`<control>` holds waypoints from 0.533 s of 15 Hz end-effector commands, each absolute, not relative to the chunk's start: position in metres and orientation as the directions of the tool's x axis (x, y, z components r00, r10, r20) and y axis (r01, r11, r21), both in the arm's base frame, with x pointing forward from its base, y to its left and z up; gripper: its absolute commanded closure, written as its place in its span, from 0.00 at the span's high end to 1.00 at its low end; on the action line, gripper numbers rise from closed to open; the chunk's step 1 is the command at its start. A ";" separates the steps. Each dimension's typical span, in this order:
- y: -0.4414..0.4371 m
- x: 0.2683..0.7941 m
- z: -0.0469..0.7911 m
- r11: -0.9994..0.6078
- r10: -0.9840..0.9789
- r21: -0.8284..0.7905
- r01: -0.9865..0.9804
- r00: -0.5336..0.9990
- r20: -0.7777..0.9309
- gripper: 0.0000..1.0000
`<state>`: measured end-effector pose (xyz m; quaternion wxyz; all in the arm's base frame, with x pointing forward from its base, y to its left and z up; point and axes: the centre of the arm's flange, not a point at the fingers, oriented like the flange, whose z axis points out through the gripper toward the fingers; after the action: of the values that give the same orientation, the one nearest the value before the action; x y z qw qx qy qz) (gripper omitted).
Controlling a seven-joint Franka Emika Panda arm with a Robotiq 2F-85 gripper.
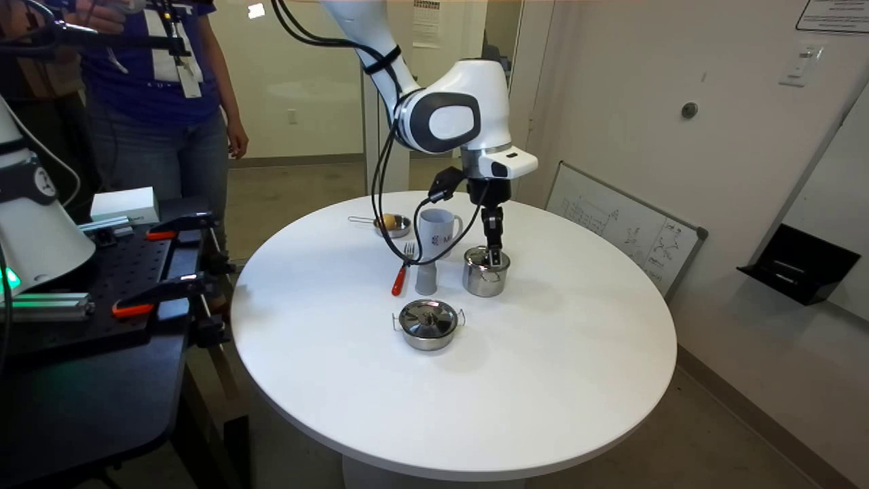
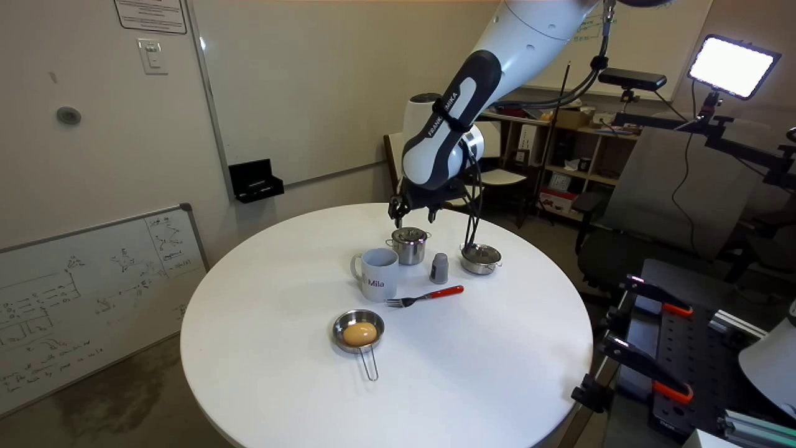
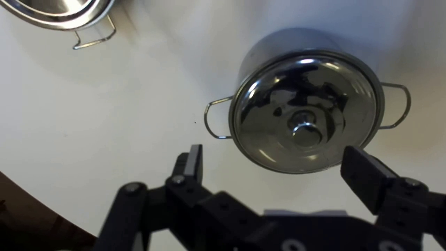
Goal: Remove the silver lid from the silver pot on the right and put it on the table
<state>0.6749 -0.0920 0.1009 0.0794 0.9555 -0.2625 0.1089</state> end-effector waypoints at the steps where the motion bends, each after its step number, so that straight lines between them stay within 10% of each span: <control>1: -0.084 0.666 0.108 -0.831 -0.517 0.094 -0.548 0.824 0.231 1.00; 8: -0.078 0.665 0.107 -0.824 -0.530 0.091 -0.559 0.818 0.224 0.90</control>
<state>0.6713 -0.0848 0.0971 0.0782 0.9533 -0.2735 0.1014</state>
